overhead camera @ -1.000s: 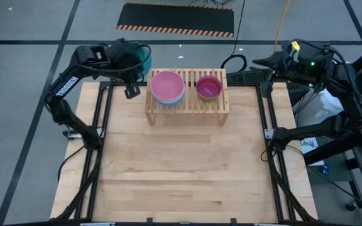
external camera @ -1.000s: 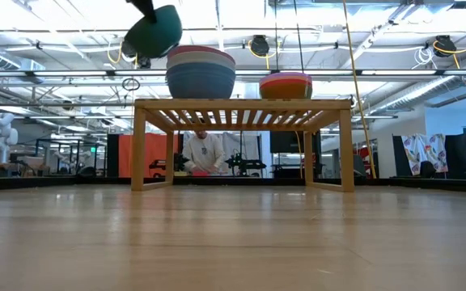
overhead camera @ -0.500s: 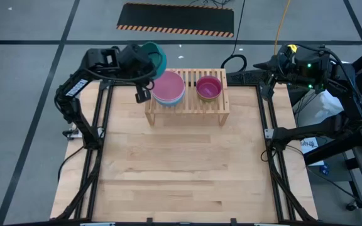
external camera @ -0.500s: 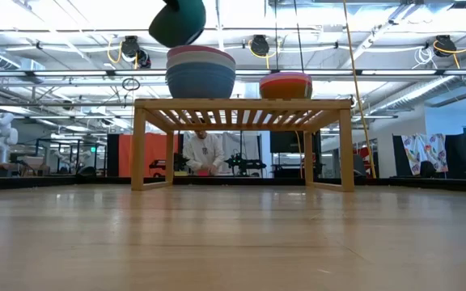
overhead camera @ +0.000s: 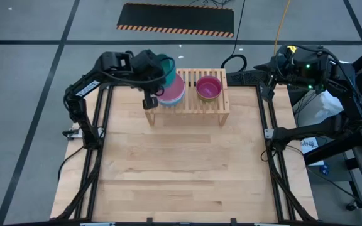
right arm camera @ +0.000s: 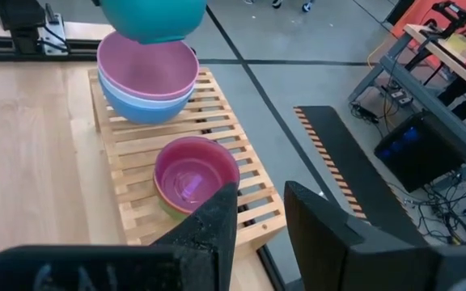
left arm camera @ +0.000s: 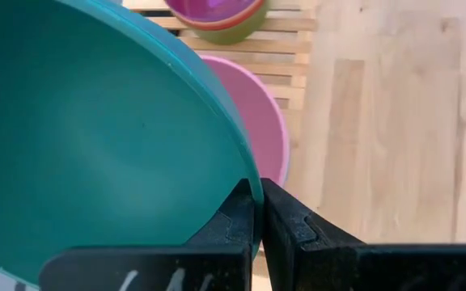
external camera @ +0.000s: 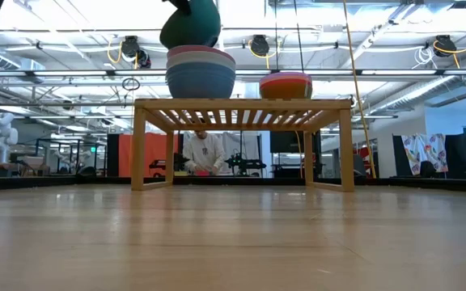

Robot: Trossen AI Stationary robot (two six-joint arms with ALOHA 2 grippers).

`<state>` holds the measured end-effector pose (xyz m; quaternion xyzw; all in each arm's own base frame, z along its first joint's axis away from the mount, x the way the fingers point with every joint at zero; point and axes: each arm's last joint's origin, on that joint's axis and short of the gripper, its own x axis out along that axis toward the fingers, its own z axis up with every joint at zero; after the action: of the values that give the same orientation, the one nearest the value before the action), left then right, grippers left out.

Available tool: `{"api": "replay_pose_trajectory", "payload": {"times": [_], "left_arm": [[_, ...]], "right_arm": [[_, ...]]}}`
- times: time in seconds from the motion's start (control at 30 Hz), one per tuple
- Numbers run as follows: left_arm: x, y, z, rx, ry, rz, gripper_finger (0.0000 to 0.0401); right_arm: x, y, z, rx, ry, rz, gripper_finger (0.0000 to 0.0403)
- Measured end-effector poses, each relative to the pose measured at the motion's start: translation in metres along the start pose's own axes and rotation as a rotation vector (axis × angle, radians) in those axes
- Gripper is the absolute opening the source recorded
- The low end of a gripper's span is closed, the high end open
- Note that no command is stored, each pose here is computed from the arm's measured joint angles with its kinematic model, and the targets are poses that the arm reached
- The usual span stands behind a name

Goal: Place and stack bowls onto a shelf
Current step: Stack the dark green bowl on top of the pink bowl on the shelf

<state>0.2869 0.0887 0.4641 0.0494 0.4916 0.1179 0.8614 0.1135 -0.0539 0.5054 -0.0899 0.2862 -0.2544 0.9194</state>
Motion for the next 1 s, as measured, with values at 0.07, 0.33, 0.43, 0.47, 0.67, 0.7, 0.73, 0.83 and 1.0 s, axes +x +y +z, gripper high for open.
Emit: {"api": "replay_pose_trajectory", "payload": {"times": [0.07, 0.33, 0.43, 0.47, 0.67, 0.7, 0.73, 0.83, 1.0], "left_arm": [[0.0, -0.001, 0.0, 0.002, -0.005, -0.02, 0.001], [-0.001, -0.007, 0.001, 0.006, -0.015, -0.064, 0.001], [0.005, -0.006, 0.003, 0.001, -0.002, -0.066, 0.001], [0.006, -0.006, 0.004, -0.001, 0.002, -0.066, 0.001], [0.025, -0.007, 0.01, 0.002, 0.037, -0.113, 0.001], [0.029, -0.007, 0.011, 0.011, 0.044, -0.119, 0.001], [0.032, -0.007, 0.012, 0.014, 0.05, -0.121, 0.001], [0.04, -0.007, 0.014, 0.019, 0.069, -0.125, 0.001], [0.05, -0.005, 0.016, 0.021, 0.091, -0.127, 0.001]], "right_arm": [[0.0, 0.0, -0.001, 0.014, 0.006, 0.002, 0.01], [0.0, 0.0, -0.001, 0.03, 0.014, 0.003, 0.01], [0.0, 0.0, -0.001, 0.03, 0.014, 0.003, 0.01], [0.0, 0.0, -0.001, 0.03, 0.014, 0.003, 0.01], [0.0, 0.0, -0.001, 0.03, 0.013, 0.003, 0.01], [0.0, 0.0, -0.001, 0.03, 0.013, 0.003, 0.01], [0.0, 0.0, -0.002, 0.03, 0.013, 0.003, 0.01], [0.0, 0.0, -0.002, 0.03, 0.013, 0.003, 0.01], [0.0, 0.0, -0.002, 0.024, 0.019, 0.005, 0.01]]}}
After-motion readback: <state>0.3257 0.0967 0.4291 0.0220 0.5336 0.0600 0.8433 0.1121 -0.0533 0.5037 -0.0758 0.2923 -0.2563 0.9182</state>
